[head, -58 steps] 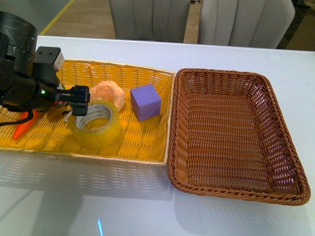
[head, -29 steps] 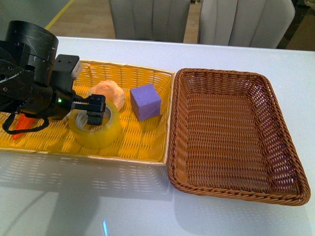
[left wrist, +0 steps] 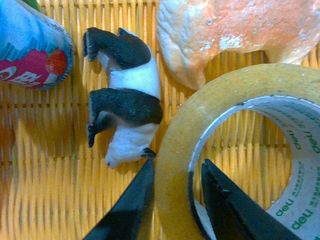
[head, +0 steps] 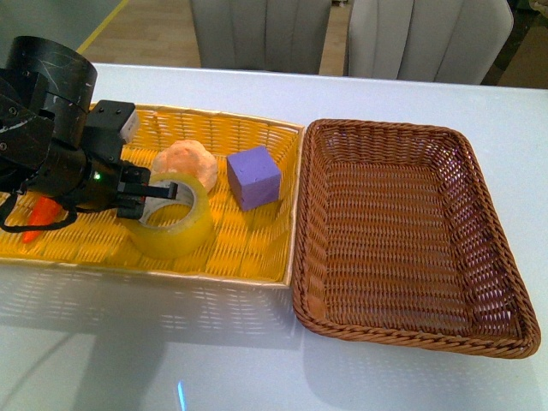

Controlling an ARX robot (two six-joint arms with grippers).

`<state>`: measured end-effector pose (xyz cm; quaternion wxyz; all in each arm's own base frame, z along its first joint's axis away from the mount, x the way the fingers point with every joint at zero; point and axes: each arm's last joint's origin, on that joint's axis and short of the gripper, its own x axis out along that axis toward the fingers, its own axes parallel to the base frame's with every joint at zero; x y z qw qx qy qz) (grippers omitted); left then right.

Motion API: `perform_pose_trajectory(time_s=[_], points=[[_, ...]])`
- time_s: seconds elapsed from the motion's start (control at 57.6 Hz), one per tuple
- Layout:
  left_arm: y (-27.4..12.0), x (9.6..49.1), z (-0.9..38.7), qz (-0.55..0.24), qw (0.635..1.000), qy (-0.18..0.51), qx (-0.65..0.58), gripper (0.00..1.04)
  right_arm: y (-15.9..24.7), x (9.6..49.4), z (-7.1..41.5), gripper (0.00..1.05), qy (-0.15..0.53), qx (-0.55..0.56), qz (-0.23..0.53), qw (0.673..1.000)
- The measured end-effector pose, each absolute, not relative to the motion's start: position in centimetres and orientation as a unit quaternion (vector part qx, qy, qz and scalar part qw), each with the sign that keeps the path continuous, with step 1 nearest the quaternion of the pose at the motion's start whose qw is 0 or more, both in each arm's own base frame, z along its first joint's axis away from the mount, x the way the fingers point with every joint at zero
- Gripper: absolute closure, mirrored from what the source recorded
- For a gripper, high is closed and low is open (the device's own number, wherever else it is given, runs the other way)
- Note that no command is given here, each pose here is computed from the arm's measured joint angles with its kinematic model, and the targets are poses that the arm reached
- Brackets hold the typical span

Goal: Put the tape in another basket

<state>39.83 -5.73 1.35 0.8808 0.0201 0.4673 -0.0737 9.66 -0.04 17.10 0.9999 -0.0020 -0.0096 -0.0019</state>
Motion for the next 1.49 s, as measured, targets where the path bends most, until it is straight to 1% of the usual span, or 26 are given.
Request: perform_pose_trajectory(time_s=[0.069, 0.295, 0.434, 0.503, 0.573, 0.659, 0.781, 0.972, 1.076, 1.249, 1.492], points=[[-5.7, 39.8, 1.4, -0.074, 0.881, 0.467, 0.020, 0.90, 0.0, 9.7, 17.1, 0.09, -0.010, -0.002, -0.002, 1.000], [-5.8, 39.4, 2.5, -0.078, 0.888, 0.453, 0.014, 0.90, 0.0, 9.7, 17.1, 0.09, -0.010, -0.002, -0.002, 1.000], [-6.1, 39.4, 5.0, -0.084, 0.901, 0.425, 0.009, 0.90, 0.0, 9.7, 17.1, 0.09, -0.010, -0.002, -0.002, 1.000], [-6.5, 39.5, 7.1, -0.089, 0.912, 0.400, 0.009, 0.90, 0.0, 9.7, 17.1, 0.09, -0.010, -0.002, -0.002, 1.000], [-7.5, 39.4, 9.3, -0.102, 0.921, 0.375, 0.011, 0.90, 0.0, 9.7, 17.1, 0.09, -0.010, -0.002, -0.002, 1.000], [-9.0, 39.1, 10.7, -0.121, 0.924, 0.363, 0.017, 0.90, 0.0, 9.7, 17.1, 0.09, -0.010, -0.002, -0.002, 1.000], [-11.4, 39.1, 11.5, -0.149, 0.921, 0.360, 0.026, 0.90, 0.0, 9.7, 17.1, 0.09, -0.010, -0.002, -0.002, 1.000], [-16.3, 39.4, 12.7, -0.204, 0.913, 0.352, 0.038, 0.90, 0.0, 9.7, 17.1, 0.09, -0.010, -0.002, -0.002, 1.000], [-18.7, 39.4, 12.8, -0.229, 0.907, 0.352, 0.047, 0.90, 0.0, 9.7, 17.1, 0.09, -0.010, -0.002, -0.002, 1.000], [-22.5, 38.4, 11.4, -0.271, 0.887, 0.368, 0.063, 0.90, 0.0, 9.7, 17.1, 0.09, -0.010, -0.002, -0.002, 1.000], [-26.0, 37.4, 9.2, -0.308, 0.864, 0.390, 0.080, 0.90, 0.0, 9.7, 17.1, 0.09, -0.010, -0.002, -0.002, 1.000]])
